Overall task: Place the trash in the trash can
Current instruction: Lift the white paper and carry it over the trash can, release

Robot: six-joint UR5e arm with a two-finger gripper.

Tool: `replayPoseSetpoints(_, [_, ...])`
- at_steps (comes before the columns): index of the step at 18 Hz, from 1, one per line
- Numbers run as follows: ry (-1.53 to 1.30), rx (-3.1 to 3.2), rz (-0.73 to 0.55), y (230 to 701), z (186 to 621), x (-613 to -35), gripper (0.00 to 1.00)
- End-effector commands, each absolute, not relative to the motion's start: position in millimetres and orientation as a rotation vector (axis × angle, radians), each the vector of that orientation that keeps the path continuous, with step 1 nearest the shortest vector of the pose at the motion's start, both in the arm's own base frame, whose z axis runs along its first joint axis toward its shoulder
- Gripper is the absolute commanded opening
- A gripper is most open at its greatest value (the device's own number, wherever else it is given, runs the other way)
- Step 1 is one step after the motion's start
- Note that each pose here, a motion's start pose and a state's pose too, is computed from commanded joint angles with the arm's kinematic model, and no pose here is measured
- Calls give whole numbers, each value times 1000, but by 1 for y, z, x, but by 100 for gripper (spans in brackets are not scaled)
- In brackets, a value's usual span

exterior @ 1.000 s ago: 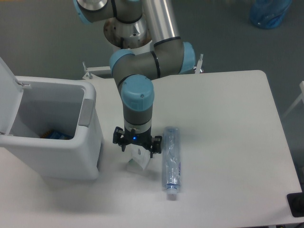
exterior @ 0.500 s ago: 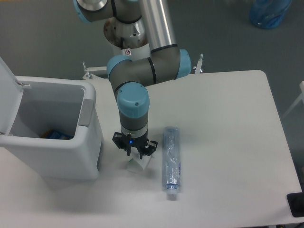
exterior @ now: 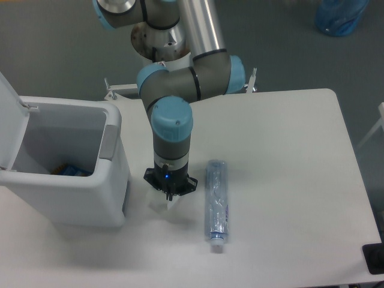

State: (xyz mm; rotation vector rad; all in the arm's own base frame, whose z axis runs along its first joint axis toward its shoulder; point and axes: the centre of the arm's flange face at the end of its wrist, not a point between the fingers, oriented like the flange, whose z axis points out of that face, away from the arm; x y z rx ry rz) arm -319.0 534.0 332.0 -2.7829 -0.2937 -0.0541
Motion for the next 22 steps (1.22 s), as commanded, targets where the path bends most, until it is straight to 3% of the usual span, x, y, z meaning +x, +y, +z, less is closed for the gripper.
replayPoseSetpoints(13, [-550, -2199, -302, 513, 540, -373, 0])
replayPoseSetpoints(19, [-474, -2143, -334, 491, 591, -306, 0])
replayPoseSetpoints(22, [-430, -2150, -332, 477, 595, -262, 0])
